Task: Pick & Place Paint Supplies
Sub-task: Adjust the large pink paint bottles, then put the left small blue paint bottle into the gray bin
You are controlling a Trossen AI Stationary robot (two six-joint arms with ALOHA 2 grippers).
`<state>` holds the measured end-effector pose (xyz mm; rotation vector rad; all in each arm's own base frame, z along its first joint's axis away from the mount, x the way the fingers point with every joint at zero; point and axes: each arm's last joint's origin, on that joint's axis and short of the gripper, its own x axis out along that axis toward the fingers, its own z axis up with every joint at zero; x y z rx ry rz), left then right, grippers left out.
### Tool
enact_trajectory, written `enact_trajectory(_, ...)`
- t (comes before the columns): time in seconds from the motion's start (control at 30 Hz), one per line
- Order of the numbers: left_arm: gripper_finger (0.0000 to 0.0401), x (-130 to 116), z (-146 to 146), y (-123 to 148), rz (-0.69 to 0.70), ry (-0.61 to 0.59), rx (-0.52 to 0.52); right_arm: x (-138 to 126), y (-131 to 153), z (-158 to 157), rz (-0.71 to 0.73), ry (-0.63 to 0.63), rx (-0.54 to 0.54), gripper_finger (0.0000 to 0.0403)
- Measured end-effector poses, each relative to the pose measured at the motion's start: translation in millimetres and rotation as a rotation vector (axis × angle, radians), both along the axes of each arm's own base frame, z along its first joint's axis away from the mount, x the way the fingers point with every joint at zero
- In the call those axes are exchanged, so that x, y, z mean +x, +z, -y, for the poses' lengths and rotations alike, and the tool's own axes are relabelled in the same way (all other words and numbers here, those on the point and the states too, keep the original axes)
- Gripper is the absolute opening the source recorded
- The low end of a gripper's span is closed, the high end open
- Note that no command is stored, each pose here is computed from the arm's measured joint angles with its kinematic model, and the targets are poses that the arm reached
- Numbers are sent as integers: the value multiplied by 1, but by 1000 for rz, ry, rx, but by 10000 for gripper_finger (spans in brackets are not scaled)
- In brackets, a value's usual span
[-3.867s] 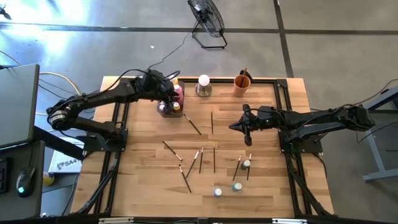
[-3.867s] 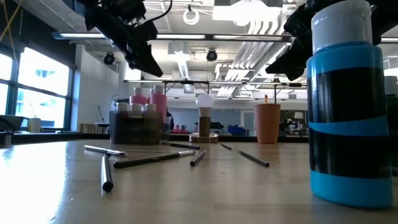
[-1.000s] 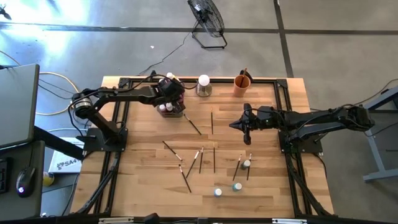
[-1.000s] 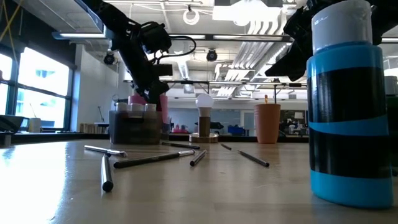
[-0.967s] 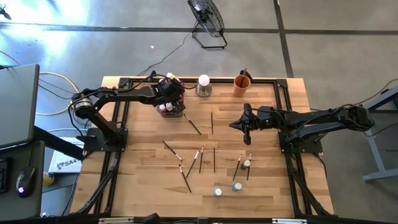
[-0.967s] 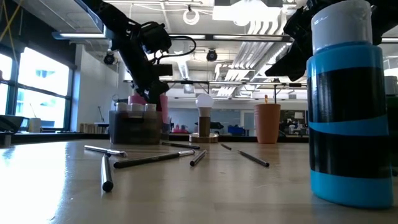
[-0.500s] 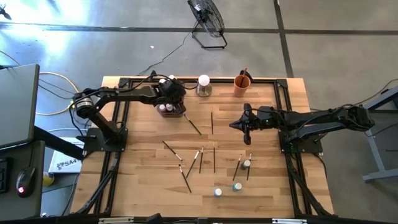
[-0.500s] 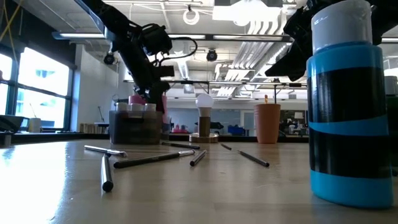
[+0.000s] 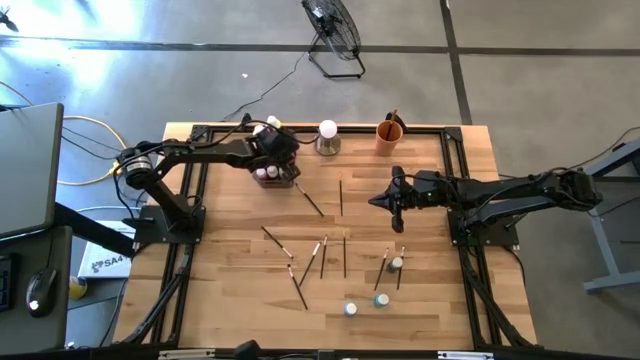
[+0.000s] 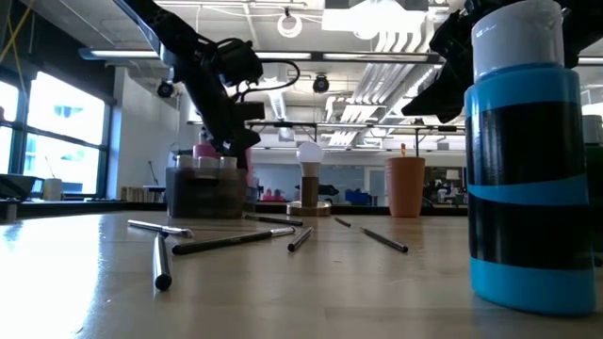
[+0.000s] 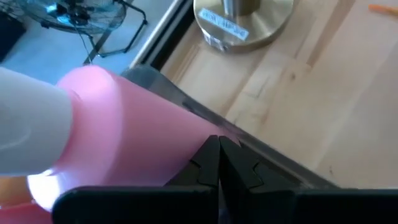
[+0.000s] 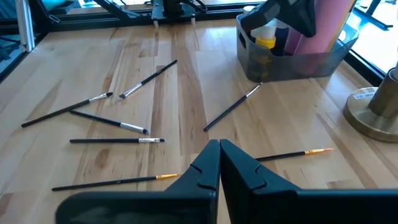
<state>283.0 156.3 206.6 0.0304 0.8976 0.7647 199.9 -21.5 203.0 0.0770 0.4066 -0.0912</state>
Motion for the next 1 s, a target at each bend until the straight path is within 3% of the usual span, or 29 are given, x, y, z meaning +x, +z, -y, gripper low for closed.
enact_trajectory(0.3,0,2,1,0,37,-56,-46,0,0,0,0,0,0,4)
enact_trajectory(0.5,0,6,0,7,89,-94,-17,0,0,0,0,0,0,4)
enact_trajectory(0.63,0,10,-2,28,116,-127,13,0,0,0,0,0,0,4)
enact_trajectory(0.83,0,7,-1,66,224,-291,50,0,0,0,-2,7,3,4)
enact_trajectory(1.0,0,-16,-5,80,309,-405,-50,0,-1,-1,-5,34,15,4)
